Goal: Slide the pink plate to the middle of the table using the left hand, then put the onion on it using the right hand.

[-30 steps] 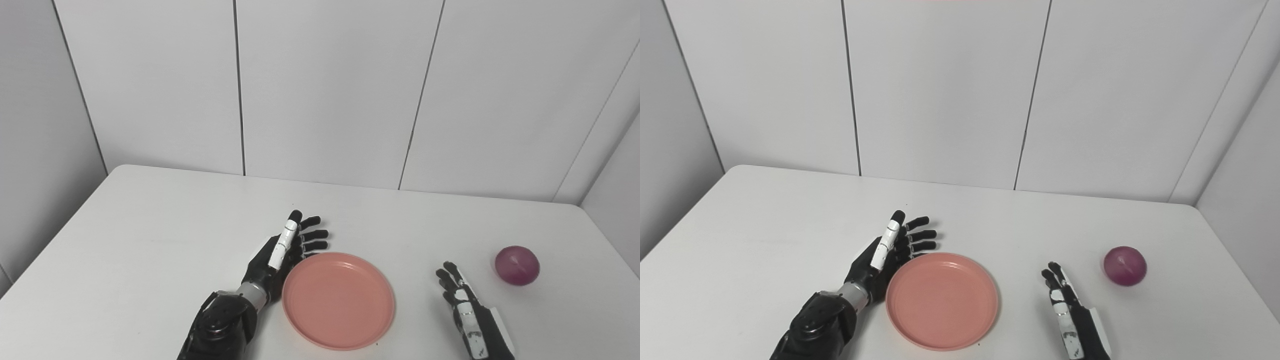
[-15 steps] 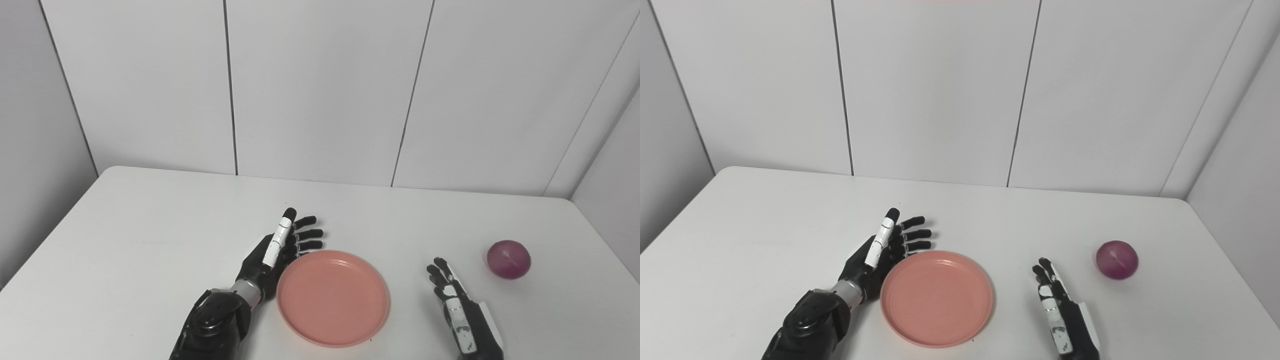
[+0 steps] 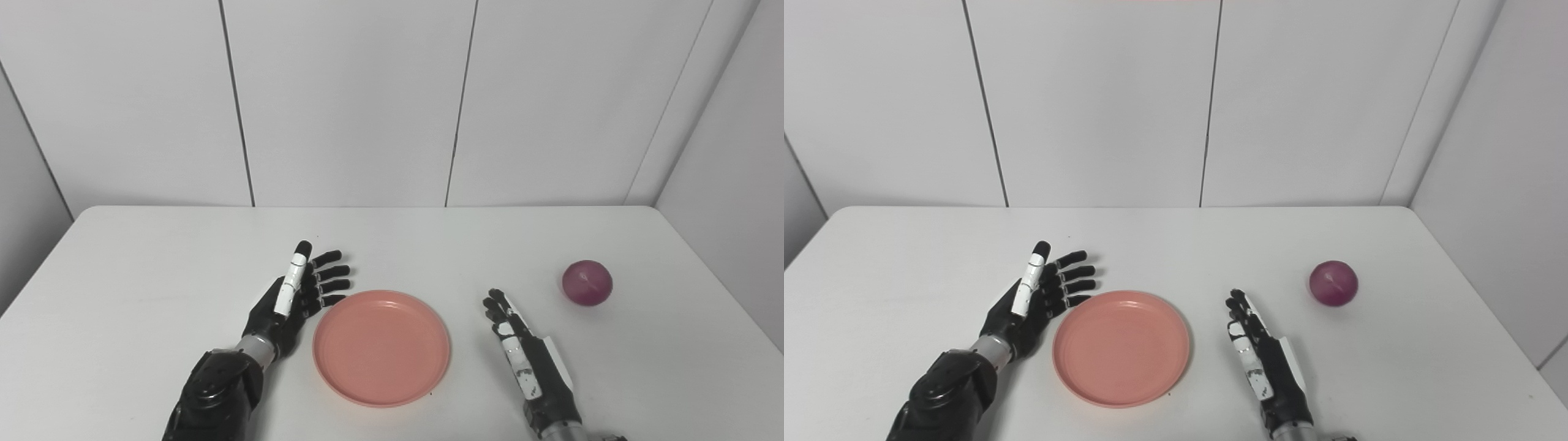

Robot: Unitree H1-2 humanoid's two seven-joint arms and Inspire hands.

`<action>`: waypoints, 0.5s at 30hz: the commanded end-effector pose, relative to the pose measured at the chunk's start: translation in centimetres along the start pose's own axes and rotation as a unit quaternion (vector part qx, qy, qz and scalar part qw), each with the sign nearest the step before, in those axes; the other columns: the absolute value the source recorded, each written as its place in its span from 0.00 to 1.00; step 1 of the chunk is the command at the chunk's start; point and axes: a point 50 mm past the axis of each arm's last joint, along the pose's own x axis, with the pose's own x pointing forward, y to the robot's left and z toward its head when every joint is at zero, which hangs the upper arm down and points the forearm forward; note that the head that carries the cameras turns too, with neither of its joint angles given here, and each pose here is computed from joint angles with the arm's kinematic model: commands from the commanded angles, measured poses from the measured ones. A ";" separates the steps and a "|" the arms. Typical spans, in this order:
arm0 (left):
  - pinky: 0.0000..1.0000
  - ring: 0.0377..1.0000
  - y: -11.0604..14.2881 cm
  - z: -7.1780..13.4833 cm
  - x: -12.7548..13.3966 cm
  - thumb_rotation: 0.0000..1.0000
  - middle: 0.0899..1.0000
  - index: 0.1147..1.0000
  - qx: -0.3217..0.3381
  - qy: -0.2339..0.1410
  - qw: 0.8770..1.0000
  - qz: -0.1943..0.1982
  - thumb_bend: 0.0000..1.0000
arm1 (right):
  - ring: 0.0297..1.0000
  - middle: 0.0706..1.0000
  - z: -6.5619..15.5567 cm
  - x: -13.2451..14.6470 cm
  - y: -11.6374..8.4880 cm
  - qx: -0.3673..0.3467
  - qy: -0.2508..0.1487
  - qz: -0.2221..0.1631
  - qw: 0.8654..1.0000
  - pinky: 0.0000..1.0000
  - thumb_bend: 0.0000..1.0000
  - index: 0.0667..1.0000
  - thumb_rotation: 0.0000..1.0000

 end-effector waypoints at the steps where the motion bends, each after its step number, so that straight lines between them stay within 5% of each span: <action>1: 0.72 0.75 0.6 -1.7 -0.3 0.98 0.75 0.76 -0.002 0.053 0.999 0.013 0.76 | 0.95 0.92 0.4 0.4 1.0 0.010 0.016 0.024 1.000 0.95 0.89 0.93 1.00; 15: 0.71 0.75 0.9 -2.4 -0.1 0.97 0.75 0.75 -0.001 0.055 0.998 0.021 0.76 | 0.94 0.92 0.0 0.2 0.9 -0.009 0.010 0.027 1.000 0.95 0.91 0.93 1.00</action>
